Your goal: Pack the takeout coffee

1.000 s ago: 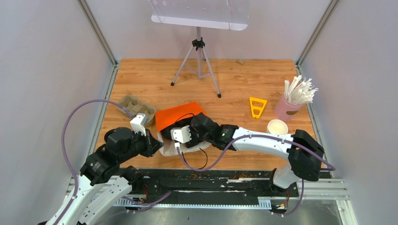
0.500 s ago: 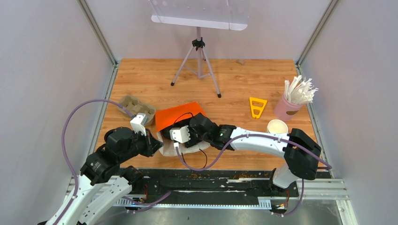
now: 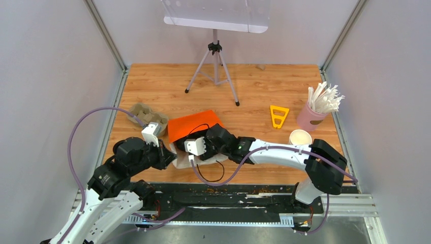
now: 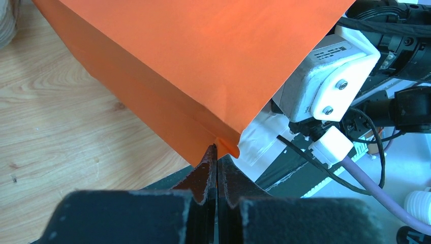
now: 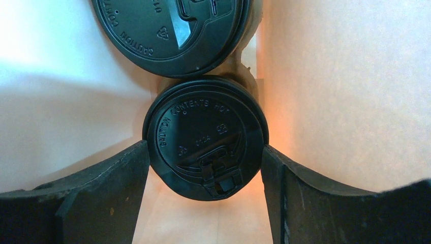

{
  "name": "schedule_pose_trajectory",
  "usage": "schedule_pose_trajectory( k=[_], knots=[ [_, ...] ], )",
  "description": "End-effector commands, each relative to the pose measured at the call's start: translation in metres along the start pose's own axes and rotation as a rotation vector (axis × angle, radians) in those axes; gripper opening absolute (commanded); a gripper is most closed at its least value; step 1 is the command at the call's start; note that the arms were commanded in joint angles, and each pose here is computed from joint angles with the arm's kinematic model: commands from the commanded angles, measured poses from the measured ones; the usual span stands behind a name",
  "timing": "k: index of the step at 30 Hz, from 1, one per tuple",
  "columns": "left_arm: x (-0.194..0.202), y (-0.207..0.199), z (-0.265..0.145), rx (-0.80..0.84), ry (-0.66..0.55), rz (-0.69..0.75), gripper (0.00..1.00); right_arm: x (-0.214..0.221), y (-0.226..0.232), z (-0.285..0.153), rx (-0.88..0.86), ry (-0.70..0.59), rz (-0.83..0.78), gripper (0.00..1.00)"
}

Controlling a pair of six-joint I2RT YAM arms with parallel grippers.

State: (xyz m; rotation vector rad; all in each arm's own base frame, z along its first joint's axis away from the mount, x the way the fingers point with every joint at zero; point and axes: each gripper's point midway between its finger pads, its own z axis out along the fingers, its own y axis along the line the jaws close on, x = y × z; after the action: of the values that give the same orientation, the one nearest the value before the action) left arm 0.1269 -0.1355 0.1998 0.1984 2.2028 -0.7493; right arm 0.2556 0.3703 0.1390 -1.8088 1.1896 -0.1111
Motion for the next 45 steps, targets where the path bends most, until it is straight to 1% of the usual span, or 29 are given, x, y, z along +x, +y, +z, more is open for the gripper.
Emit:
schedule_pose_trajectory(
  k=[1, 8, 17, 33, 39, 45],
  knots=[
    [-0.014, -0.006, -0.005, 0.016, -0.042, 0.018, 0.0, 0.005, 0.007, -0.003, -0.019, -0.008, 0.035, 0.75],
    [-0.015, -0.007, -0.005, 0.017, -0.045, 0.017, 0.0, -0.006, -0.01, -0.015, 0.0, -0.03, 0.052, 0.8],
    [-0.016, -0.008, -0.007, 0.019, -0.051, 0.017, 0.0, -0.012, -0.013, -0.022, -0.032, -0.036, 0.062, 0.85],
    [-0.018, -0.011, -0.007, 0.029, -0.048, 0.004, 0.0, -0.016, -0.028, -0.033, -0.029, -0.009, 0.138, 0.85],
    [-0.017, -0.011, -0.006, 0.032, -0.049, -0.004, 0.0, -0.018, -0.033, -0.04, -0.029, -0.005, 0.18, 0.83],
    [-0.019, -0.012, -0.007, 0.034, -0.055, -0.006, 0.0, -0.022, -0.033, -0.05, -0.049, -0.023, 0.202, 0.72]
  ],
)
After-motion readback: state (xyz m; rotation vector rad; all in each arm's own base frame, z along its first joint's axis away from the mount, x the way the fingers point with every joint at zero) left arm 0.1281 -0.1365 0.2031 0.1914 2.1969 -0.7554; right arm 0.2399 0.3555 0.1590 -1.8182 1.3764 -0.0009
